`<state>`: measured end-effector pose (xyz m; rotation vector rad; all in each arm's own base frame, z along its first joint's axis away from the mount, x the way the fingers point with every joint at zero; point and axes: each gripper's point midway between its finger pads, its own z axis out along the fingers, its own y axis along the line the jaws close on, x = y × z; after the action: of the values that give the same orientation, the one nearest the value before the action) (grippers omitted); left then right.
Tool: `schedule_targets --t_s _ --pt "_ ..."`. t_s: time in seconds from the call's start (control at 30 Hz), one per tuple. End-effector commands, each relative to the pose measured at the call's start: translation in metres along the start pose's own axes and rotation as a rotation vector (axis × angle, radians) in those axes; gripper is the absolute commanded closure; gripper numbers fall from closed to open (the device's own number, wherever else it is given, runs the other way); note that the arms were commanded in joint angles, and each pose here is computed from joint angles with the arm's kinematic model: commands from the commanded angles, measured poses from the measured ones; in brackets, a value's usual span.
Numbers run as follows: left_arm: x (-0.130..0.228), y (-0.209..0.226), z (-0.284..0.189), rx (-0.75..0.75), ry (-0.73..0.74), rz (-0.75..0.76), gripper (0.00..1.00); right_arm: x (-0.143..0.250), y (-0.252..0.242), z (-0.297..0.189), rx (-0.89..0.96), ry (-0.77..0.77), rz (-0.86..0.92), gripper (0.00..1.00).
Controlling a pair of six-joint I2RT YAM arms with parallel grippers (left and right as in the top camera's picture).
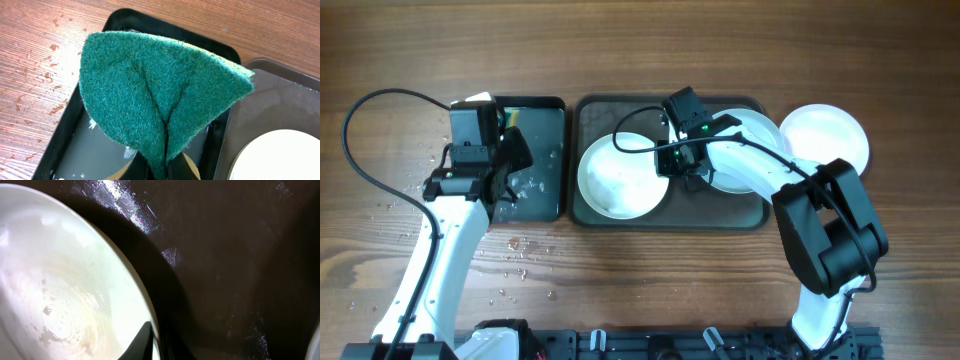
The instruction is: Clean dirty plates on tray and stack at the side
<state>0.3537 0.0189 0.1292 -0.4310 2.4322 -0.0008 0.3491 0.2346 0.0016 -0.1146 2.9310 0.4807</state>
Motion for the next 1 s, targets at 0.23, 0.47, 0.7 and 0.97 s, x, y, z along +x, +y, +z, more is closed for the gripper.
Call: schedule_targets --t_s 0.23,0.47,0.7,0.97 --pt "0.004 -0.006 0.010 0.027 0.040 0.014 0.96 0.014 -0.007 0.011 0.023 0.039 0.013 0.89" --pt "0.042 -0.016 0.041 0.079 0.204 0.019 0.96 0.013 -0.007 0.011 0.023 0.038 0.013 0.92" --pt "0.057 -0.014 0.057 0.064 0.264 0.022 0.96 0.013 -0.007 0.011 0.023 0.038 0.013 0.94" --pt "-0.013 -0.042 -0.006 0.188 -0.005 0.030 0.96 0.013 -0.006 0.011 0.021 0.037 0.014 0.94"
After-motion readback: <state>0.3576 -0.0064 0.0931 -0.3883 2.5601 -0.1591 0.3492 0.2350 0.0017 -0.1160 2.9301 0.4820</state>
